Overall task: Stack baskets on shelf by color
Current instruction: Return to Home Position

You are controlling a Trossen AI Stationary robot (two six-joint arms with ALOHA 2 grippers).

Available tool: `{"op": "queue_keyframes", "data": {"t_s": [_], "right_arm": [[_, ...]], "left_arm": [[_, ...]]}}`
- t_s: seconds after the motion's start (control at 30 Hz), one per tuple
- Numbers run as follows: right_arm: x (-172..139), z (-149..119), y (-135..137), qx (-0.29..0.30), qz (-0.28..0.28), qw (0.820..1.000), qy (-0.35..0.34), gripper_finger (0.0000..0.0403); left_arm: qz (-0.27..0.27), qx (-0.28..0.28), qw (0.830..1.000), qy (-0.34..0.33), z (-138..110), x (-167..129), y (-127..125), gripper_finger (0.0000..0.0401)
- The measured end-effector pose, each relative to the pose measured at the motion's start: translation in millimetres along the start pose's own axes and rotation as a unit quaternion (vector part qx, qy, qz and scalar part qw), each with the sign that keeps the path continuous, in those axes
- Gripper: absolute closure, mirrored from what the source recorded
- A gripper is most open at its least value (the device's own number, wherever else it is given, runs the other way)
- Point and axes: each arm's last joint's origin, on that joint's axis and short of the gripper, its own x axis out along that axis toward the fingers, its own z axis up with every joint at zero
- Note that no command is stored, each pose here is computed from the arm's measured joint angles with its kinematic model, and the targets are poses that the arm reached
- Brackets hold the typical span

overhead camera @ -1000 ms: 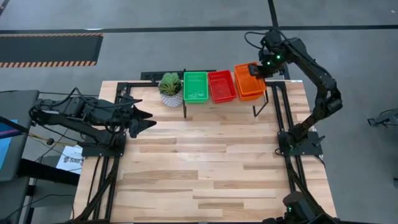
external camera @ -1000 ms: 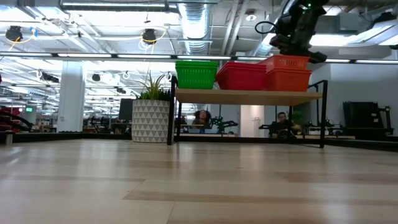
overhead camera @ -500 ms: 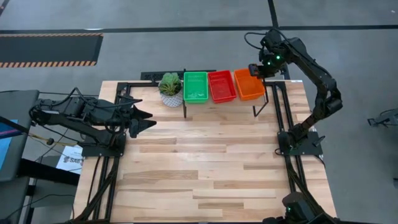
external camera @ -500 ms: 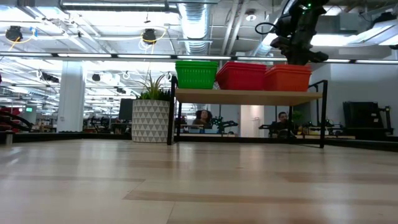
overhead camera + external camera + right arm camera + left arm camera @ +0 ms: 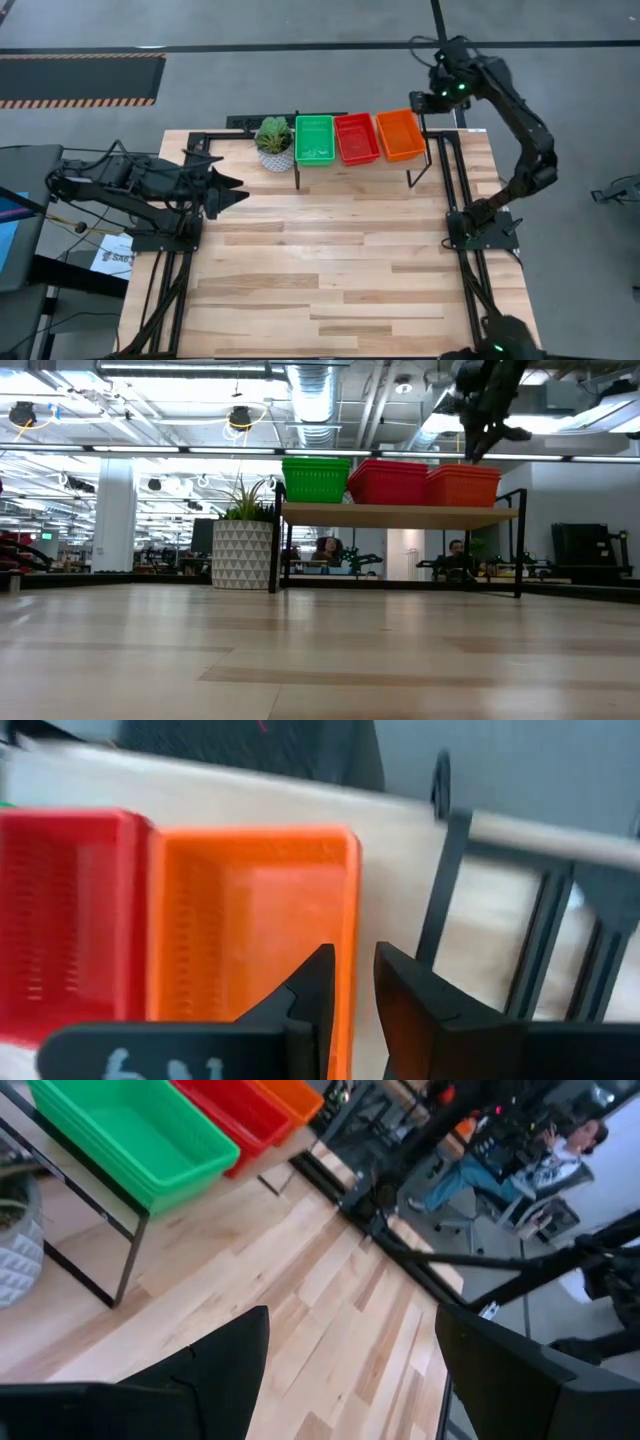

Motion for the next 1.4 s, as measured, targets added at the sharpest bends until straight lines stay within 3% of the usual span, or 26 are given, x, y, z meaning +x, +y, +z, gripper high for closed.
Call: {"op": "queue_keyframes", "data": {"t_s": [0.23,0.43,0.6,0.83,1.07,1.27,1.4], "right_arm": [[-64,-11,4,-0.07,0.028,0.991,-0.113,0.0307],[-105,-50,11,-0.157,0.051,0.974,-0.155,0.0307],[-128,-80,12,-0.155,0.075,0.972,-0.162,0.0307],[-159,-118,18,-0.211,0.168,0.939,-0.215,0.0307],[-137,-159,3,-0.193,0.267,0.904,-0.272,0.0307],[-69,-197,-18,-0.137,0.343,0.883,-0.288,0.0307],[-25,-219,-29,-0.116,0.411,0.849,-0.312,0.0307]], "left_arm": [[-0.007,-0.019,0.998,-0.061,8,-10,0,0.0127],[-0.01,-0.016,0.998,-0.063,9,-11,0,0.0127],[-0.003,-0.014,0.999,-0.052,7,-11,2,0.0127],[0.005,0.085,0.994,-0.065,8,-14,3,0.0127],[-0.035,0.144,0.986,-0.081,12,-39,11,0.0127],[-0.053,0.157,0.983,-0.075,0,-54,32,0.0127],[-0.059,0.137,0.985,-0.081,-23,-52,57,0.0127]]}}
